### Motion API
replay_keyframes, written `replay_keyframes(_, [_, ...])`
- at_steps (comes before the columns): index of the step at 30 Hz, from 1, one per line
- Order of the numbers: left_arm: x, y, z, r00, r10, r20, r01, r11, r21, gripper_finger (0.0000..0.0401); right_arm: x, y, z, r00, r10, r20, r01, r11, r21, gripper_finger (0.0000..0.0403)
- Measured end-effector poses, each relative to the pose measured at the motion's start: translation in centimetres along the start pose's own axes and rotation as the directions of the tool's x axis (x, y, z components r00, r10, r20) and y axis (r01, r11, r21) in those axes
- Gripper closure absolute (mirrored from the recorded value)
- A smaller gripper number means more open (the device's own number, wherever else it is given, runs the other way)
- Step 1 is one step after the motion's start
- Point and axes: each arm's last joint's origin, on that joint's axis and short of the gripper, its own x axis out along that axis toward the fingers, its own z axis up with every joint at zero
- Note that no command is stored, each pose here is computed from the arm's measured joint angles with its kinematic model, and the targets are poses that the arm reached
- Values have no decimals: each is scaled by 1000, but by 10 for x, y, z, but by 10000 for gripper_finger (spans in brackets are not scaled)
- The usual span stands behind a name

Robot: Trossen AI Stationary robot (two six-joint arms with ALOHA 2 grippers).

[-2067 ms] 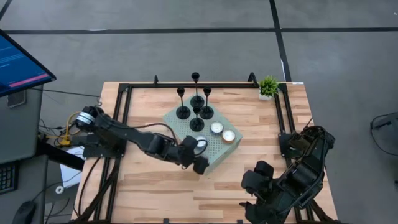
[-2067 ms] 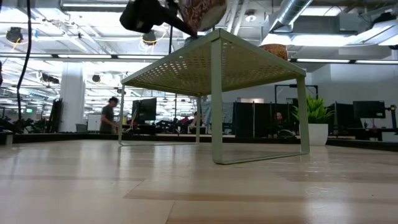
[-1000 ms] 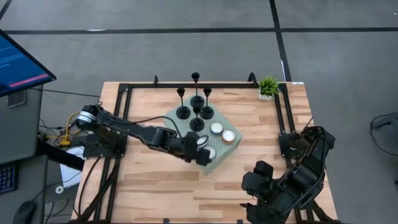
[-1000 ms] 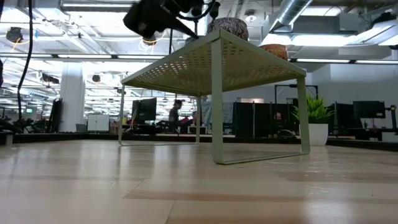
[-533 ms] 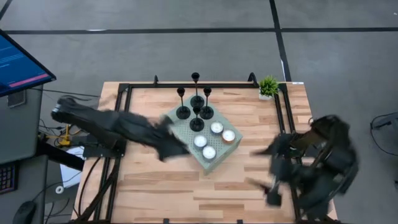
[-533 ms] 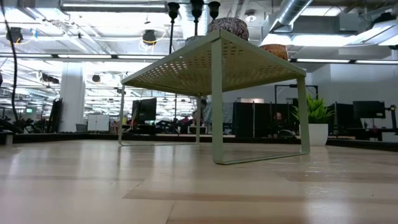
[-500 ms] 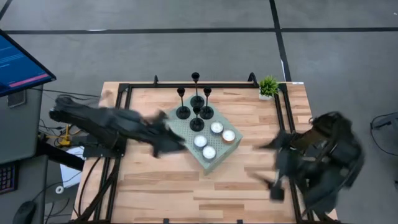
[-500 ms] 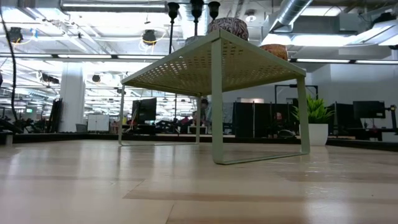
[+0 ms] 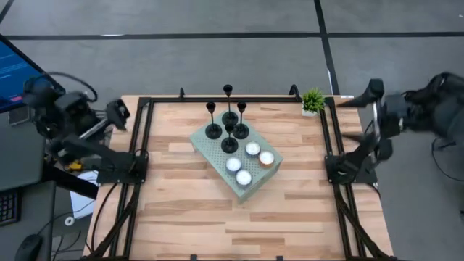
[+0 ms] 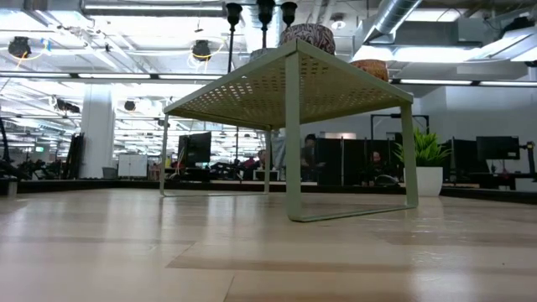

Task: Pick & Place candle stick holders
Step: Return to Home Position

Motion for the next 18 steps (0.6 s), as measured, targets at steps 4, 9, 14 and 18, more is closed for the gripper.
replay_keyframes(4, [-11, -1, -8, 993, -32, -117, 31, 999, -15, 78, -18, -33, -15, 996, 73, 44, -78, 990, 119, 42])
replay_keyframes(9, [-15, 3, -36, 971, -97, -220, 71, 990, -120, 78, -17, -38, -44, 983, 156, 98, -171, 971, 169, 42])
replay_keyframes(14, [-11, 11, -76, 948, -175, -266, 127, 974, -190, 78, -4, -38, -99, 975, 137, 176, -181, 947, 266, 42])
replay_keyframes(18, [-15, 18, -110, 945, -221, -239, 175, 964, -199, 78, 17, -14, -153, 947, 162, 277, -245, 922, 299, 42])
